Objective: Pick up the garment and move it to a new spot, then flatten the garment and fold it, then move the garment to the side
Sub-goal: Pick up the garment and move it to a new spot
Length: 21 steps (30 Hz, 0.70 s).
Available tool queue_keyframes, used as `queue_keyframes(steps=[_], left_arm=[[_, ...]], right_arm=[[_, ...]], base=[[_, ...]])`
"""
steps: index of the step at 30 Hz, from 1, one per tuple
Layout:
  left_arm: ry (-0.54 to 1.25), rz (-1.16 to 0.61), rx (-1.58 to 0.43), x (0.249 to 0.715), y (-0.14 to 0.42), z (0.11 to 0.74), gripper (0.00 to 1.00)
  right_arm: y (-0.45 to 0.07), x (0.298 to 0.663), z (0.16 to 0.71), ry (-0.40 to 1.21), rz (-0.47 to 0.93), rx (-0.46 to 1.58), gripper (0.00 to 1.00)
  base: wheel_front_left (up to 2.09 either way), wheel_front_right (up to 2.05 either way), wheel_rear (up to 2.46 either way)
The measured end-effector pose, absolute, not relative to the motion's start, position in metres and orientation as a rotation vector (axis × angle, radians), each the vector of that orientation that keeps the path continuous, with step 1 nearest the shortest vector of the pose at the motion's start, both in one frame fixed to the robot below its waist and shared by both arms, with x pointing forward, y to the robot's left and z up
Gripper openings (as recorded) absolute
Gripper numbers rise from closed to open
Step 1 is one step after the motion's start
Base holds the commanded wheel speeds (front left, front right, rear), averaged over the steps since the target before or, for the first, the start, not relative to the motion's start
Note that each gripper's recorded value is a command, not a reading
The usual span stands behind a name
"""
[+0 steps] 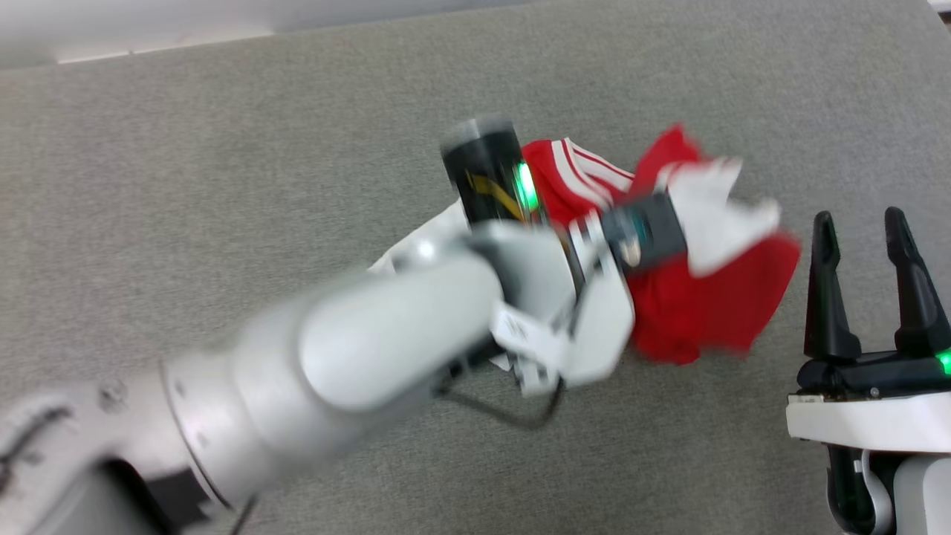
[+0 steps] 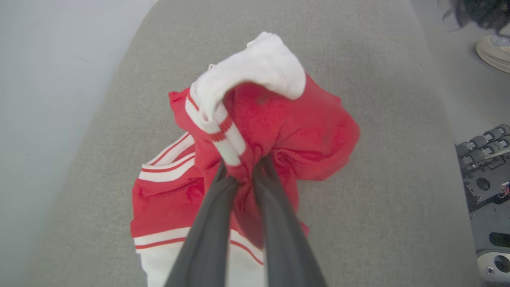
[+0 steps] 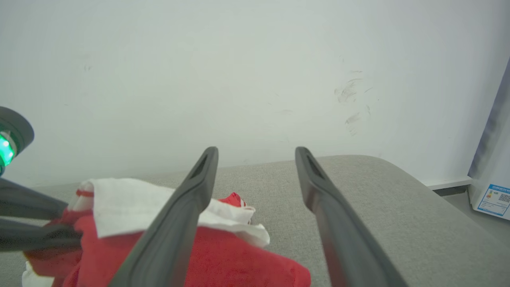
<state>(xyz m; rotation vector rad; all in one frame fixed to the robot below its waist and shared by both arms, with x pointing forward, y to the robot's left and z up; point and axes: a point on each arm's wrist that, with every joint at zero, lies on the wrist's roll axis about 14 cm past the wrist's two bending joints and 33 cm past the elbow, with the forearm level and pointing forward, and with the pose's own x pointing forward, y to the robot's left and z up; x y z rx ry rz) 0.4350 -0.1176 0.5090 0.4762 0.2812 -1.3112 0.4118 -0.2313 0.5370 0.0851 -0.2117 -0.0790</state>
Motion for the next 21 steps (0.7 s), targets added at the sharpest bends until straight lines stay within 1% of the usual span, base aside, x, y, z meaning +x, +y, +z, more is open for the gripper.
queue_keyframes(steps=[6, 10, 13, 14, 17, 21], left_arm=[[0.498, -1.437, 0.457, 0.359, -0.128, 0.443, 0.00], [0.576, -1.473, 0.432, 0.328, -0.125, 0.429, 0.00], [0.589, -1.479, 0.407, 0.316, -0.124, 0.429, 0.00], [0.570, -1.474, 0.391, 0.317, -0.125, 0.432, 0.99], [0.492, -1.461, 0.317, 0.322, -0.130, 0.447, 1.00], [0.310, -1.414, 0.206, 0.343, -0.134, 0.484, 1.00]], right_arm=[[-0.238, 0.413, 0.536, -0.209, -0.098, 0.083, 1.00], [-0.240, 0.412, 0.537, -0.211, -0.104, 0.081, 1.00], [-0.239, 0.413, 0.538, -0.215, -0.099, 0.081, 1.00], [-0.238, 0.413, 0.539, -0.218, -0.096, 0.083, 1.00], [-0.234, 0.410, 0.543, -0.228, -0.087, 0.082, 1.00], [-0.232, 0.402, 0.547, -0.233, -0.081, 0.083, 1.00]], base=[[0.00, 0.00, 0.00], [0.00, 0.00, 0.00], [0.00, 0.00, 0.00], [0.00, 0.00, 0.00], [0.00, 0.00, 0.00], [0.00, 0.00, 0.00]])
